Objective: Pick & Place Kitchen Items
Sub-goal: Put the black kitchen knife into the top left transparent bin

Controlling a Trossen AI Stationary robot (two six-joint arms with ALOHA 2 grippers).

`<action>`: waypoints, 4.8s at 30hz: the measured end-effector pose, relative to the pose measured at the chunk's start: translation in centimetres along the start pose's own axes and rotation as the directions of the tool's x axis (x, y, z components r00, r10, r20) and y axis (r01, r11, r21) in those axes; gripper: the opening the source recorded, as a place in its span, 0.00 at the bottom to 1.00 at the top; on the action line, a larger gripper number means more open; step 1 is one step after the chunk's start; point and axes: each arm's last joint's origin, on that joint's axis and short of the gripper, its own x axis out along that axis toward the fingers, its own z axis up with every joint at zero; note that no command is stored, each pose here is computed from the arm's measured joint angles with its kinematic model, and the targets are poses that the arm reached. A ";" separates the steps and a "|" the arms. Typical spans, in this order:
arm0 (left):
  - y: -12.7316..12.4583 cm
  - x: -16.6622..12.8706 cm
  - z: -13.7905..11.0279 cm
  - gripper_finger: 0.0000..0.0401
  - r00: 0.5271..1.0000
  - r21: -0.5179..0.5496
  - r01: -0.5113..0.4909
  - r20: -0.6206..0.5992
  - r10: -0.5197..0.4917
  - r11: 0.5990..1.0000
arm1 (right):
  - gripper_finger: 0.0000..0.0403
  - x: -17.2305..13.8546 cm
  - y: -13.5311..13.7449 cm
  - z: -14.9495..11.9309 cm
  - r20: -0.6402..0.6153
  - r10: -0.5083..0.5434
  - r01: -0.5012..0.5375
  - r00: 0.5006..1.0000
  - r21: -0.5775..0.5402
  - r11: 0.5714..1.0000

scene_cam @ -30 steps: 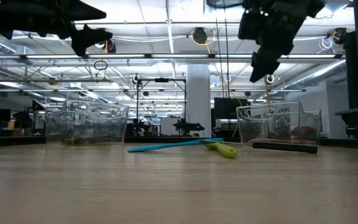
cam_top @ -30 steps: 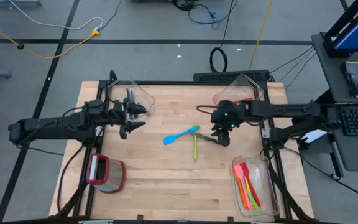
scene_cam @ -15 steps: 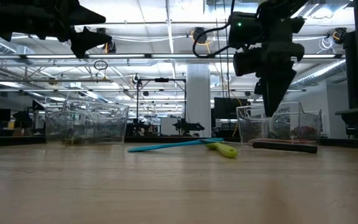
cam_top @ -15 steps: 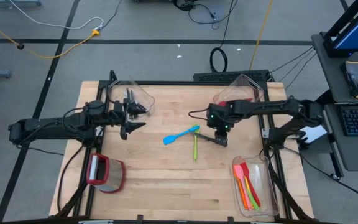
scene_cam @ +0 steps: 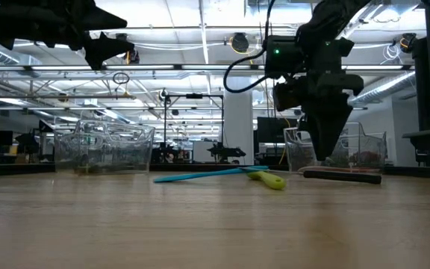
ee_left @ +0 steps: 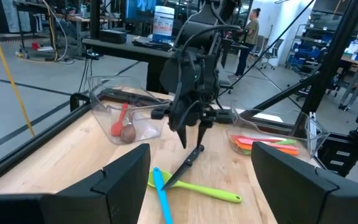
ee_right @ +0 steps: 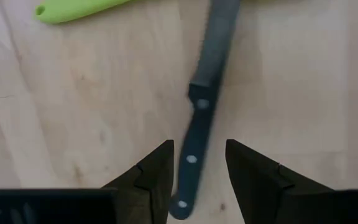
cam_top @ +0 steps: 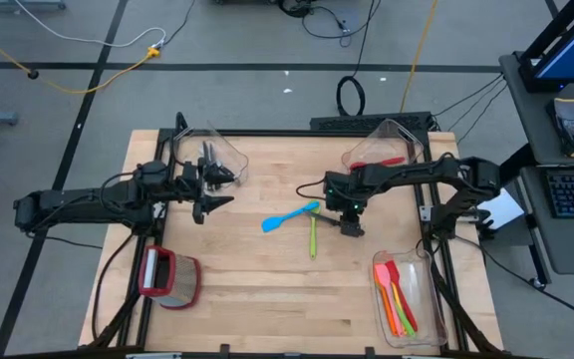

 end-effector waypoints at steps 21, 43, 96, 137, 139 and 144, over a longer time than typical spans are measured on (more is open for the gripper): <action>0.0 0.0 -0.1 0.71 1.000 0.013 -0.003 -0.007 0.003 1.000 | 0.35 4.6 1.2 1.1 -0.059 -0.118 0.112 0.991 -0.085 0.990; 0.0 0.0 -0.1 0.71 1.000 -0.039 -0.006 -0.011 0.006 0.999 | 0.12 3.5 3.3 0.1 -0.063 -0.182 0.180 0.981 -0.037 0.983; 0.2 0.9 2.5 0.71 0.950 -0.227 -0.025 0.299 0.095 0.973 | 0.12 -14.4 4.1 6.4 0.553 0.831 -0.180 0.066 -0.812 0.555; 1.7 14.3 3.7 0.71 0.887 0.123 -0.460 0.093 0.452 0.879 | 0.12 -11.4 2.7 8.1 0.918 -0.392 0.083 -0.063 0.396 0.914; 1.9 15.1 3.8 0.71 0.872 0.130 -0.490 0.081 0.484 0.862 | 0.12 -11.5 2.5 8.1 0.917 -0.393 0.084 -0.064 0.397 0.914; 2.1 17.1 3.9 0.71 0.868 0.148 -0.496 0.045 0.495 0.856 | 0.12 -11.6 2.0 8.1 0.929 -0.364 0.085 -0.060 0.368 0.926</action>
